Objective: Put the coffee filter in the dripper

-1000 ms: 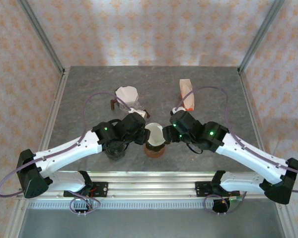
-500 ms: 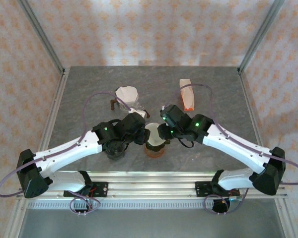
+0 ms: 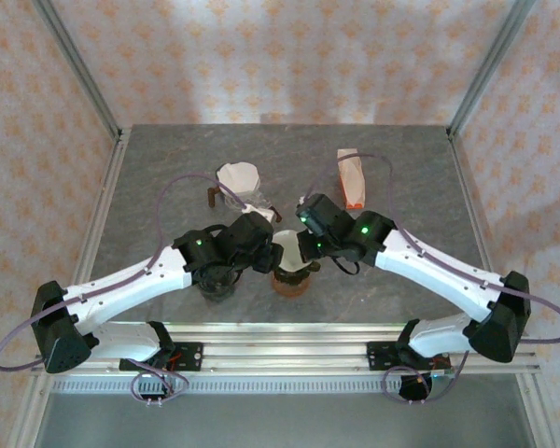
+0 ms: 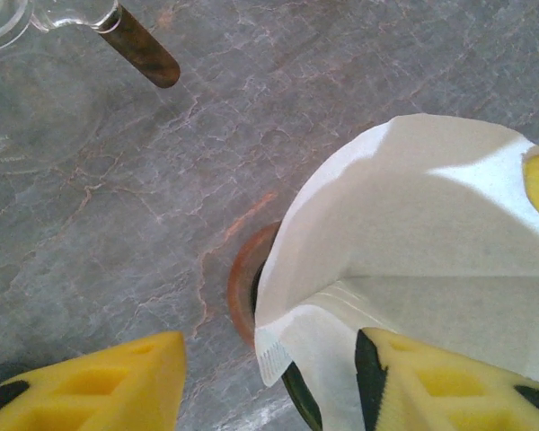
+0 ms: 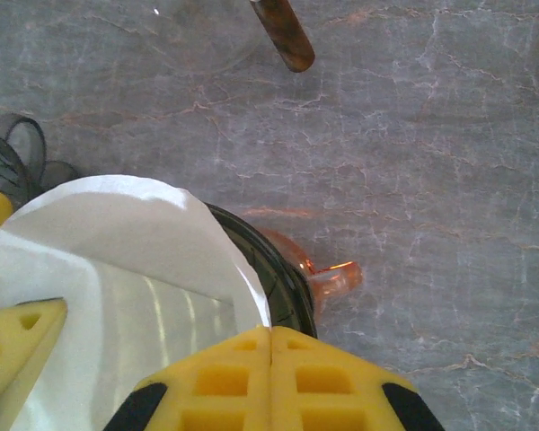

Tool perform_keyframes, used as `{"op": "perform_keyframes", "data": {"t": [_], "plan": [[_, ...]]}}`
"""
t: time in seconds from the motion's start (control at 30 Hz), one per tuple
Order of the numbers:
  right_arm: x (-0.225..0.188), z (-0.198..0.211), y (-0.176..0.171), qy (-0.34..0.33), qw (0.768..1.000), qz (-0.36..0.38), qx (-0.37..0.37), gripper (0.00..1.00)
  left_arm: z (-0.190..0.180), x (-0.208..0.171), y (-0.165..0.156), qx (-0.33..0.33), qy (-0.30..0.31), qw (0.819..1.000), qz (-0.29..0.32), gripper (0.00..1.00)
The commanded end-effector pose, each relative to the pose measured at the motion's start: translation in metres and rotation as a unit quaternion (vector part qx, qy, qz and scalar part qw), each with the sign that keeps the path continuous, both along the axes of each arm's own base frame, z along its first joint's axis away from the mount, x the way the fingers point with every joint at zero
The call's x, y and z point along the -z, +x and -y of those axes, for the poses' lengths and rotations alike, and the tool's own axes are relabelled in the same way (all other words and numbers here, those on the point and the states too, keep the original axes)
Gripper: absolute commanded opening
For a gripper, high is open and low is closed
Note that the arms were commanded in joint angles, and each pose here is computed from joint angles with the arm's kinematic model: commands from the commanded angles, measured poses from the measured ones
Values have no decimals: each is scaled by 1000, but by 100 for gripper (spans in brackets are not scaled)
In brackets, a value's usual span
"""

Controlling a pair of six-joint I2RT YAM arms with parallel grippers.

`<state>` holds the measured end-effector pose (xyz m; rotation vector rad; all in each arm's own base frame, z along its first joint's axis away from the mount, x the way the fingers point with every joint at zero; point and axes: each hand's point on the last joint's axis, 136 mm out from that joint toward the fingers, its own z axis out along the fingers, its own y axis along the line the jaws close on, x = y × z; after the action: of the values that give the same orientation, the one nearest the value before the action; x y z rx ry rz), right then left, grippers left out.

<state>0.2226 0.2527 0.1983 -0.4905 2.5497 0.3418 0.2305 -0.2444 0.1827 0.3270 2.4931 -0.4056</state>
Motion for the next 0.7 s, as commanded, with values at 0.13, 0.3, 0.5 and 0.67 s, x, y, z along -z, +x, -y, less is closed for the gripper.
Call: {"op": "perform_keyframes", "data": {"t": [0.13,0.3,0.5,0.67], "plan": [[1,6,3,-54,998,25,-1,0,-4,1,-7,2,-9,1000,-12,55],[2,6,4,-59,998,27,1,0,-6,5,-12,10,2,1000,-24,49],[3,6,3,-59,998,26,2,0,-18,10,-17,8,27,999,-30,49],[5,5,3,-58,998,24,3,0,-21,15,-19,9,34,999,-37,49]]}}
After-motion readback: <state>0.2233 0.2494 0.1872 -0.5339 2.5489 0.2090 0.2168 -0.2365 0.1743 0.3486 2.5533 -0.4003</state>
